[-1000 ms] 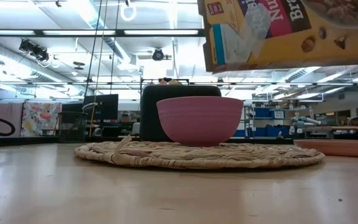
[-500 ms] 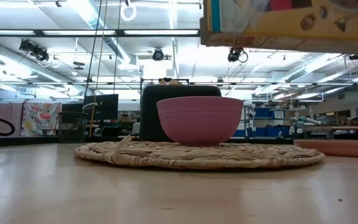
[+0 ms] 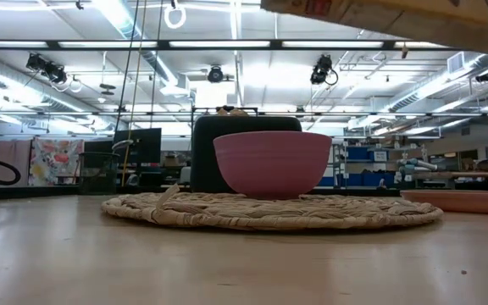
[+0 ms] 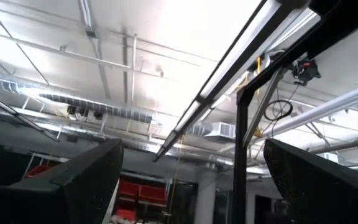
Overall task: Arrange a breakfast setting
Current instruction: Pour the cereal from the box into the pink bowl
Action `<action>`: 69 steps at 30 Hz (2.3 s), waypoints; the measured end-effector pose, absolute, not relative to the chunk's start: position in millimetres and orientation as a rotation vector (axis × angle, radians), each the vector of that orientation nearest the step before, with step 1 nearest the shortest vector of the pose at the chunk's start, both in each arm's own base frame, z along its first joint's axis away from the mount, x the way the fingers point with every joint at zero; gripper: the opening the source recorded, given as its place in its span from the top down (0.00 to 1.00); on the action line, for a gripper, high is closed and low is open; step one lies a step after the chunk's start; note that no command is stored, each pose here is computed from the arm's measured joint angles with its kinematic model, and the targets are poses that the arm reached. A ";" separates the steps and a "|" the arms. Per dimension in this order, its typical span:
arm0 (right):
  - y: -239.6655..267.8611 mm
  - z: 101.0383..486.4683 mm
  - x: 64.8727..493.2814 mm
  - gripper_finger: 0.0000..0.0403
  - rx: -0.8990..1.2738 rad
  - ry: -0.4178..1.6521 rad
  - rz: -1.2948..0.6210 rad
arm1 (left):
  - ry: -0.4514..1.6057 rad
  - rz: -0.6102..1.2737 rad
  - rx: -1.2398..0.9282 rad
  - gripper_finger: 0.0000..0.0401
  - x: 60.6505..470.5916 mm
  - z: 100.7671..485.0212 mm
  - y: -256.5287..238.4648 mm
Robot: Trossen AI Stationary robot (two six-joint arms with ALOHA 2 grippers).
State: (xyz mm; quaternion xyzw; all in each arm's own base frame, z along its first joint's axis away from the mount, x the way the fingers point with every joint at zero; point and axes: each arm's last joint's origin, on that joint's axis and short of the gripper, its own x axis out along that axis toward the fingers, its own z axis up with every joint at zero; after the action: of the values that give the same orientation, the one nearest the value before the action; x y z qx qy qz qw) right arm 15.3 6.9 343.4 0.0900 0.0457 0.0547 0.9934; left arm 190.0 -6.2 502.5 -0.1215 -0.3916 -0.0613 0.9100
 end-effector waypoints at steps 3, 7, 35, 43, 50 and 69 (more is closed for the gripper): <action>7.1 349.5 15.6 0.39 0.186 0.033 0.125 | -0.811 -0.120 -0.241 0.02 188.7 503.0 -5.4; 7.2 355.9 15.5 0.39 0.195 -0.029 0.135 | -0.784 -0.088 -0.197 0.02 188.2 501.8 -3.3; 7.6 412.3 -3.7 0.39 0.268 -0.651 0.116 | -0.459 0.004 -0.289 0.02 241.3 462.5 16.7; 5.8 432.2 -3.3 0.39 0.234 -0.865 0.111 | -0.465 0.019 -0.256 0.02 277.3 444.8 21.6; 2.4 449.8 8.4 0.39 0.166 -1.045 0.132 | -0.724 -0.026 -0.224 0.02 307.1 436.3 19.3; -14.5 463.6 75.1 0.39 0.044 -1.316 0.195 | -0.571 0.068 -0.230 0.02 330.1 456.5 22.7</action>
State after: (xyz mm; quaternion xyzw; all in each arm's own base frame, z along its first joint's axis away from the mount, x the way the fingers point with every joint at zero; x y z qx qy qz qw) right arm 75.1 -14.5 463.6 0.0204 -0.6104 0.0904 0.7867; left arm 330.1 22.7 456.5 -0.1129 -0.2808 0.0335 0.9525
